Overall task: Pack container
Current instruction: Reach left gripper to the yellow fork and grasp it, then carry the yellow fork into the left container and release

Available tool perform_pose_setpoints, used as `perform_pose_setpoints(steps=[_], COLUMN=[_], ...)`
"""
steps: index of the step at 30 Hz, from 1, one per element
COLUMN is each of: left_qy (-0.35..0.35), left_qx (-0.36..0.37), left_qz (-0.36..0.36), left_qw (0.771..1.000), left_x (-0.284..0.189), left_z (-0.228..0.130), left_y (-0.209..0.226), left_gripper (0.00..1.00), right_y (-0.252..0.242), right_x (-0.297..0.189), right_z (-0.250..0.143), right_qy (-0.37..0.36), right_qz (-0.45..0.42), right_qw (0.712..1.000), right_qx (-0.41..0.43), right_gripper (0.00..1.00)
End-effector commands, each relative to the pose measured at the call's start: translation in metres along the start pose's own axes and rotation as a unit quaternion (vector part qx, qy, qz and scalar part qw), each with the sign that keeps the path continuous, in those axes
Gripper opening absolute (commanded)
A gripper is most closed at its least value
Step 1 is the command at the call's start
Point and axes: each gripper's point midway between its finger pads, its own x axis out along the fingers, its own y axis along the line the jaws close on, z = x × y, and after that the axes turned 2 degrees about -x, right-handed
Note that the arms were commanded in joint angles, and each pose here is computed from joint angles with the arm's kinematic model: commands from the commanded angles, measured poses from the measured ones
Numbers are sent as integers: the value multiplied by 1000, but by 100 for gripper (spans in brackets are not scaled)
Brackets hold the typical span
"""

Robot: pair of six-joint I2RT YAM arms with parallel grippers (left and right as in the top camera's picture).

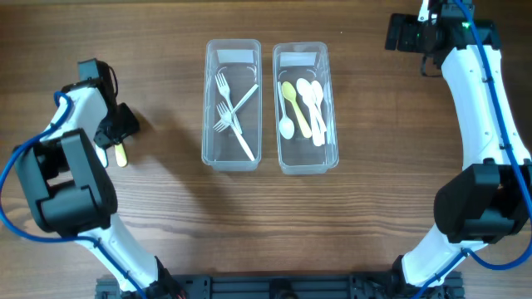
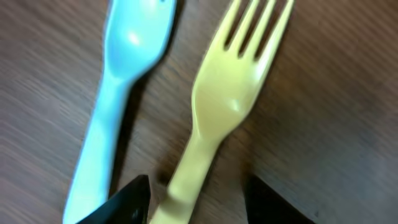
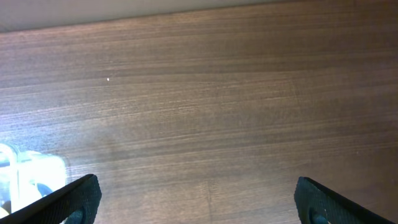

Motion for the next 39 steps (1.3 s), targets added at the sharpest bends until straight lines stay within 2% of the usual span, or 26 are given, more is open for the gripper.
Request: perform_pose_setpoints(steps=[1,4,8,11,16,19,21,26,31,36,37,38,39], left_qy=[20,19,27,9,-101,-157,-171,-146,-105,-63,-56,-52,-52], left_qx=[9,26,26,24,18,34,40,115,200,246,252,256,258], left_qz=[5,-23,-28,-35,-110,-197,-239,-309,-315,-301,-298,-296,-297], left_qw=[1000,999,999,999,989,967,955,933,922,919,919,919,918], left_x=[16,16,12,-9,-116,-188,-214,-238,-226,-198,-193,-190,-190], left_z=[-8,-7,-10,3,55,62,54,6,-52,-91,-97,-100,-102], left_y=[3,-7,-8,-9,-29,-64,-86,-155,-217,-248,-252,-255,-256], left_gripper=[47,31,17,11,8,8,4,4,6,6,8,15,30], right_y=[-2,-2,-2,-2,-2,-2,-2,-2,-2,-2,-2,-2,-2], right_x=[0,0,0,0,0,0,0,0,0,0,0,0,0], right_z=[1,1,1,1,1,1,1,1,1,1,1,1,1], right_qy=[-2,-2,-2,-2,-2,-2,-2,-2,-2,-2,-2,-2,-2], right_qz=[-8,-8,-8,-8,-8,-8,-8,-8,-8,-8,-8,-8,-8], right_qw=[1000,1000,1000,1000,1000,1000,1000,1000,1000,1000,1000,1000,1000], right_qx=[-3,-3,-4,-3,-4,-3,-3,-3,-3,-3,-3,-3,-3], right_gripper=[100,100,100,100,100,100,100,100,100,100,100,100,100])
